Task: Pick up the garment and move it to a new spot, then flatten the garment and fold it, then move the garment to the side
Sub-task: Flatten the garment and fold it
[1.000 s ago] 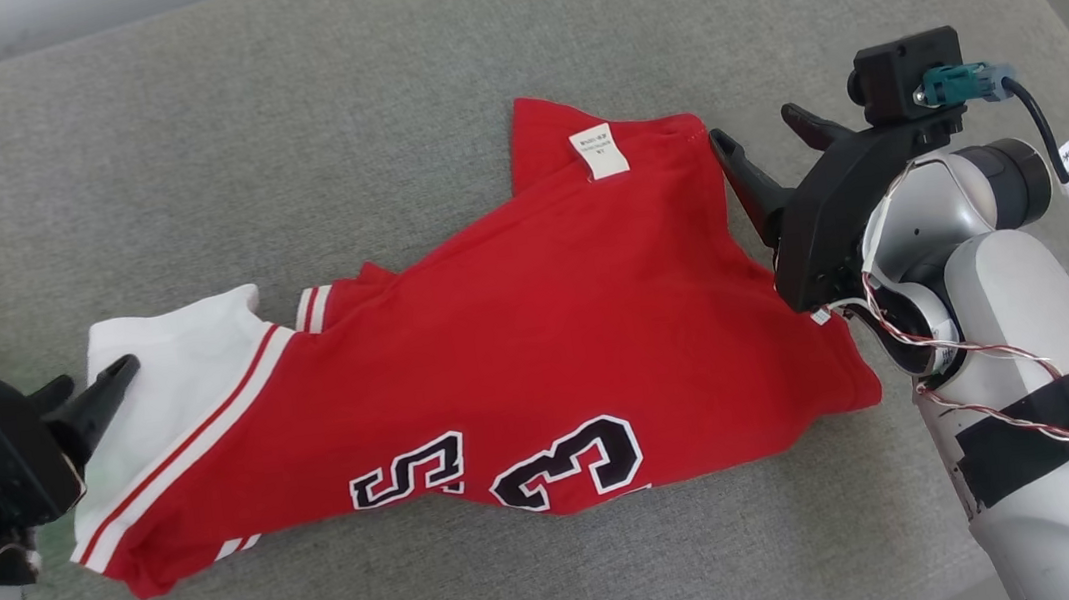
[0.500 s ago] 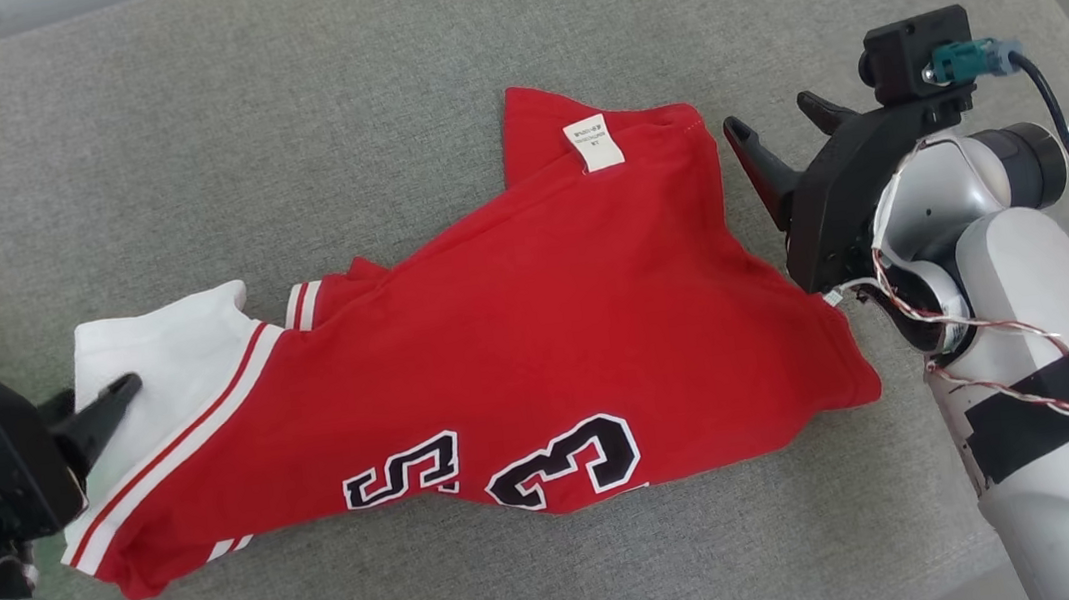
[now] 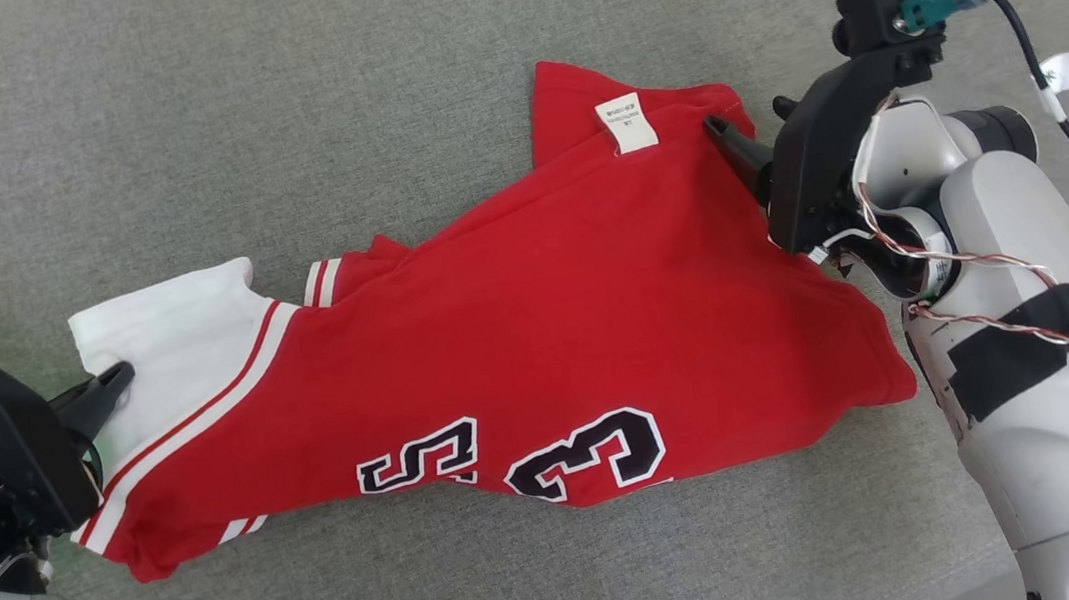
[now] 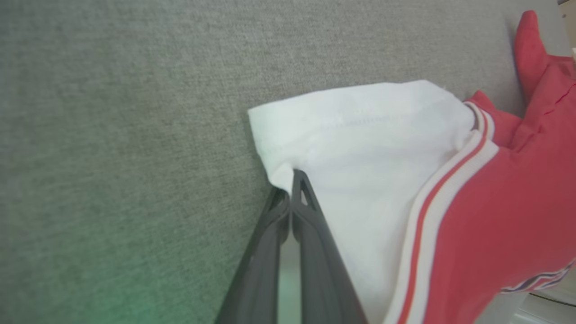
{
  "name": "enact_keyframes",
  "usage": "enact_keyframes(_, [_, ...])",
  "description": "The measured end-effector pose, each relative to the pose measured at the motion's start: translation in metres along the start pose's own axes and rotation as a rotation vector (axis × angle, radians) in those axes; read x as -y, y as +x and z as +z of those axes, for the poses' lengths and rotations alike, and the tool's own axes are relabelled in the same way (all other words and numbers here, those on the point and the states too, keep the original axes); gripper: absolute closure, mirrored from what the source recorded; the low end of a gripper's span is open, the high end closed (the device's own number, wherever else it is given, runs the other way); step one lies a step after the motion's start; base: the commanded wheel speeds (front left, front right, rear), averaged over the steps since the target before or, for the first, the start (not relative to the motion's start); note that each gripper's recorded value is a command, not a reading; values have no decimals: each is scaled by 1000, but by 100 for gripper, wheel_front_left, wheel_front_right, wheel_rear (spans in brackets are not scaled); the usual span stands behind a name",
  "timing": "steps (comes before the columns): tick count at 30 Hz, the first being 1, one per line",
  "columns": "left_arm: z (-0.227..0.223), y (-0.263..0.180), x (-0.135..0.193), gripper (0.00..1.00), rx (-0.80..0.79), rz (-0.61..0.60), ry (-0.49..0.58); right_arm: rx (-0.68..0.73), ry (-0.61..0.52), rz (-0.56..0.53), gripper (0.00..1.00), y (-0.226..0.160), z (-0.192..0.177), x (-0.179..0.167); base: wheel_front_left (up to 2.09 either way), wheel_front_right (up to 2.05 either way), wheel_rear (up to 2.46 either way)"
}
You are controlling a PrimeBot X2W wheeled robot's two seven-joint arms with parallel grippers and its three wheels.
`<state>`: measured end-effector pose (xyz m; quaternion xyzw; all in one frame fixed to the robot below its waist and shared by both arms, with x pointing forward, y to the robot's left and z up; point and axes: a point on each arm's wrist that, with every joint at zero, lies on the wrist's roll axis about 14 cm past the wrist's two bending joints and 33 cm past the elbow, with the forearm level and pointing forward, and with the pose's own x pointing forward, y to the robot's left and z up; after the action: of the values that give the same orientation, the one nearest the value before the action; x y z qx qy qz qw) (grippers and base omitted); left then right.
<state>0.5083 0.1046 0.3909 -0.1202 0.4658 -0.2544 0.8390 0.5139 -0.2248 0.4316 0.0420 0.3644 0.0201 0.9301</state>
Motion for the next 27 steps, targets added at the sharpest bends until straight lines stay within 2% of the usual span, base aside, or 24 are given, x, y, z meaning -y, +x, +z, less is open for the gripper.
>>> enact_keyframes(12, [1, 3, -1, 100, 17, -19, -10, -44, 8, 59, 0, 19, -2, -20, 0, 0, 0])
enact_keyframes(14, [2, 3, -1, 100, 19, -21, -8, -46, -1, 61, 41, 20, -4, -22, 0, 0, 0])
enact_keyframes(15, [3, 3, -1, 100, 22, -21, -7, -45, -3, 63, 51, 21, -4, -23, 0, 0, 0])
enact_keyframes(19, [5, 3, -1, 100, 34, -21, -7, -27, -25, 69, 55, 19, -1, -25, 0, 0, 0])
enact_keyframes(25, [7, 1, 0, 100, 44, -21, -4, -6, -52, 54, 56, 14, 4, -19, 0, 0, 0])
enact_keyframes(27, [8, 0, 0, 100, 45, -20, -4, -1, -55, 50, 60, 11, 7, -18, 0, 0, 0])
